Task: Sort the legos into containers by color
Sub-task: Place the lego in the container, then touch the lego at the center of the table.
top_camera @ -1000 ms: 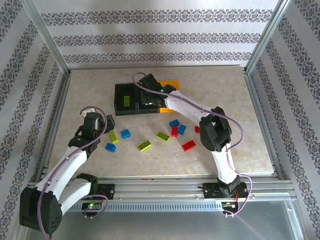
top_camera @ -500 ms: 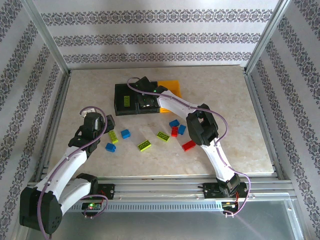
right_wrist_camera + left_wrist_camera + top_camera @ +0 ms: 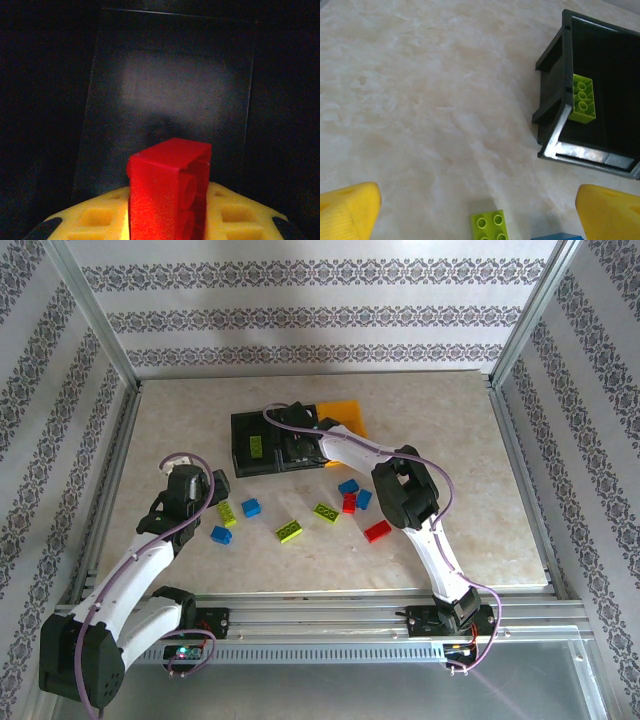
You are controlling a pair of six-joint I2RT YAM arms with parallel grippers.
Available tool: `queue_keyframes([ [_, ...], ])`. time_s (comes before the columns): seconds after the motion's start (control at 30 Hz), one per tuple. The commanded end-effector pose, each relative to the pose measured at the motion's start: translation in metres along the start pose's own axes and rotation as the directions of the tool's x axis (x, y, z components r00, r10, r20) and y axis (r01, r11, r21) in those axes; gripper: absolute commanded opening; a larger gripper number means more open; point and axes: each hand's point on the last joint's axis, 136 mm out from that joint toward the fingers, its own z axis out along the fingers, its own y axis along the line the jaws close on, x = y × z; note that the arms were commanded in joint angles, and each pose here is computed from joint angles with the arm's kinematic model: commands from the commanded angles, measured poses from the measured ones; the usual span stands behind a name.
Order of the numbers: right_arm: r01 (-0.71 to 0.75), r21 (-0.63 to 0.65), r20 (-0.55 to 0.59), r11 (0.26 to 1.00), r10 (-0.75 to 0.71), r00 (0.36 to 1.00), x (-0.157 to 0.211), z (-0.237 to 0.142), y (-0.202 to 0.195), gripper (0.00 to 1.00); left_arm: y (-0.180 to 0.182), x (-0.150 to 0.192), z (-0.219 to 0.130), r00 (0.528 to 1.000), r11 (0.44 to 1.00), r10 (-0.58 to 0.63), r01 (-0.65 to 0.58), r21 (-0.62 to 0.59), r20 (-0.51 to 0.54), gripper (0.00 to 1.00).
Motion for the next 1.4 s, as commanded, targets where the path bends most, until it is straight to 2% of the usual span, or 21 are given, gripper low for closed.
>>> queue_keyframes([
  [0.0, -0.051, 0.016, 0.039, 0.999, 0.051, 0.998, -0.011, -0.023, -0.008, 0.25, 0.006, -0.004, -0.003, 1.000, 1.000, -0.017, 0.017, -0.015, 0.010, 1.00],
  [0.1, -0.082, 0.025, 0.034, 0.996, 0.081, 0.996, -0.006, -0.027, -0.012, 0.26, 0.007, -0.004, -0.003, 1.000, 1.000, -0.017, 0.017, -0.018, 0.009, 1.00],
  [0.27, -0.098, 0.021, 0.030, 0.995, 0.098, 0.995, 0.000, -0.032, -0.012, 0.39, 0.006, -0.004, -0.002, 1.000, 1.000, -0.017, 0.017, -0.016, 0.011, 1.00],
  [0.4, -0.093, -0.005, 0.036, 0.996, 0.093, 0.995, -0.006, -0.042, -0.006, 0.44, 0.005, -0.005, -0.002, 1.000, 1.000, -0.018, 0.018, -0.014, 0.012, 1.00],
  [0.67, -0.097, -0.059, 0.104, 0.994, 0.103, 0.989, -0.028, -0.089, 0.002, 0.51, 0.003, -0.008, -0.002, 1.000, 1.000, -0.013, 0.013, -0.011, 0.014, 1.00],
  [0.83, -0.136, -0.057, 0.128, 0.989, 0.143, 0.981, -0.024, -0.115, -0.009, 0.56, 0.003, -0.008, -0.002, 1.000, 1.000, -0.010, 0.010, -0.012, 0.014, 1.00],
  [1.07, -0.254, 0.021, 0.127, 0.967, 0.250, 0.960, 0.018, -0.140, -0.054, 0.63, 0.007, -0.007, -0.002, 1.000, 1.000, -0.005, 0.005, -0.027, 0.012, 1.00],
  [1.2, -0.338, 0.087, 0.118, 0.937, 0.327, 0.937, 0.057, -0.151, -0.089, 0.70, 0.007, -0.007, -0.002, 1.000, 1.000, -0.004, 0.004, -0.029, 0.013, 1.00],
  [1.37, -0.454, 0.147, 0.104, 0.879, 0.443, 0.890, 0.107, -0.158, -0.127, 0.73, 0.005, -0.006, 0.000, 1.000, 1.000, -0.007, 0.007, -0.016, 0.011, 1.00],
])
